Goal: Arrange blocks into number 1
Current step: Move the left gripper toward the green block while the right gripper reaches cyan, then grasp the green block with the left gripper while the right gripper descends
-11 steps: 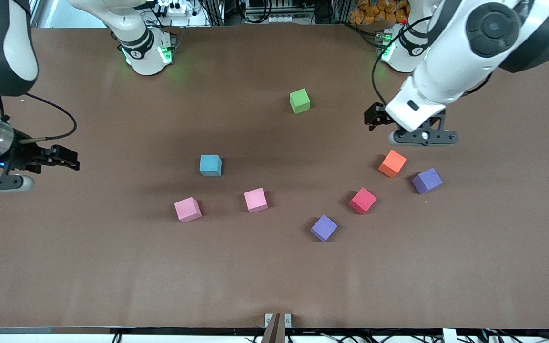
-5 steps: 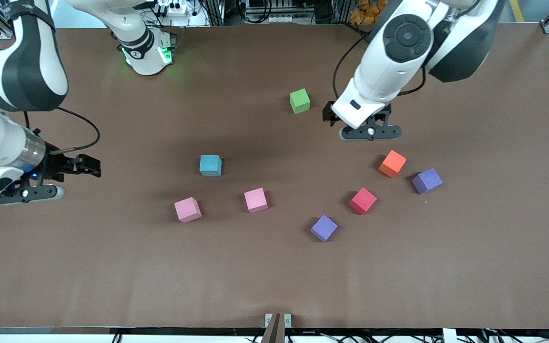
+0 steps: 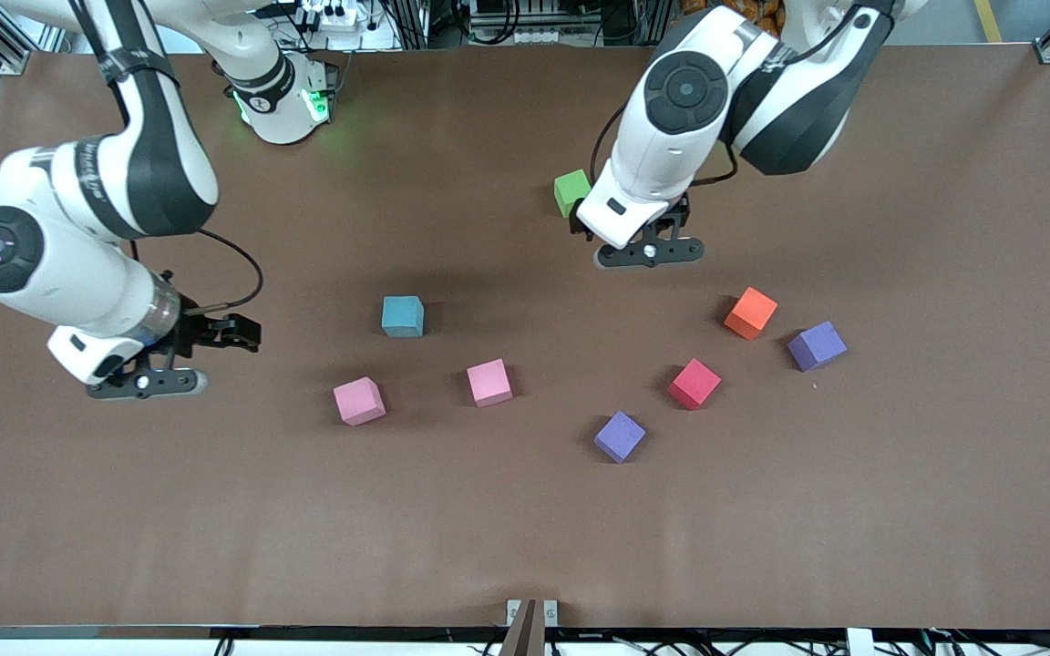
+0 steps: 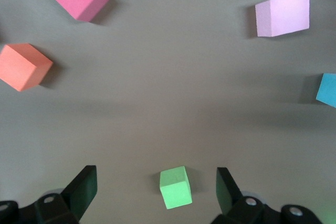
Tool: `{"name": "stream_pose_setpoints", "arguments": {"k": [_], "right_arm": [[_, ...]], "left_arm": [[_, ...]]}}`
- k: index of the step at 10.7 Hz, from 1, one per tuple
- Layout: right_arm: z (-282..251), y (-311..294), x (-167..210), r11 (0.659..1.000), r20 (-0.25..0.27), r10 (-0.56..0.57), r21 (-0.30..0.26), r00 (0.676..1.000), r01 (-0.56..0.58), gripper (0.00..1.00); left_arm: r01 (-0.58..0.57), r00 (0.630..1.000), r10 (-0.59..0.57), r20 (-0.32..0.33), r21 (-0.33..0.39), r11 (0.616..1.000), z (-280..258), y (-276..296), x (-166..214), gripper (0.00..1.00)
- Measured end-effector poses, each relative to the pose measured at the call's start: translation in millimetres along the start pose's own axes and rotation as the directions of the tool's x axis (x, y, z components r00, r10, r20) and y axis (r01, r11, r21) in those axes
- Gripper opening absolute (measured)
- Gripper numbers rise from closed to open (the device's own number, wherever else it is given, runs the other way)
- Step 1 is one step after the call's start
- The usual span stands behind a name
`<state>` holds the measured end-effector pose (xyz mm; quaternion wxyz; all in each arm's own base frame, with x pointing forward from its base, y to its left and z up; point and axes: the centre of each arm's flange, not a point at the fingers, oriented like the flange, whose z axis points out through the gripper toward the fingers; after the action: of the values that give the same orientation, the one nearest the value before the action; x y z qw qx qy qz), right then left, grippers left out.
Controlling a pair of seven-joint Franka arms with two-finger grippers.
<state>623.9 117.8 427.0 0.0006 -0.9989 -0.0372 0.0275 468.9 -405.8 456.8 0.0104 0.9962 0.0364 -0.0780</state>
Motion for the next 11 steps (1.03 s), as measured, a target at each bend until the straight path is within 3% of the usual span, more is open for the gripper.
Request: {"name": "stream_pose_setpoints", "arguments": {"k": [2, 4, 8, 11], "right_arm": [[28, -23, -2, 1.000, -0.030, 0.023, 0.008, 0.999, -0.023, 1.00], [57, -48, -12, 1.000, -0.025, 0.003, 0.004, 1.000, -0.003, 1.00], [99, -86, -43, 0.999, 0.058, 0.045, -0.015, 0.997, -0.044, 1.00], [124, -117, -67, 0.993, 0.134, 0.106, 0.027, 0.985, -0.111, 1.00]], "left_arm": [[0.003, 1.000, -0.003, 0.011, 0.016, 1.000, 15, 10, -13, 1.00], [0.009, 1.000, -0.009, 0.009, 0.015, 1.000, 35, 17, -21, 1.00], [0.037, 0.999, -0.037, -0.001, -0.008, 0.999, 97, 36, -58, 1.00], [0.042, 0.999, -0.042, 0.008, 0.000, 0.999, 134, 37, -80, 1.00]]}}
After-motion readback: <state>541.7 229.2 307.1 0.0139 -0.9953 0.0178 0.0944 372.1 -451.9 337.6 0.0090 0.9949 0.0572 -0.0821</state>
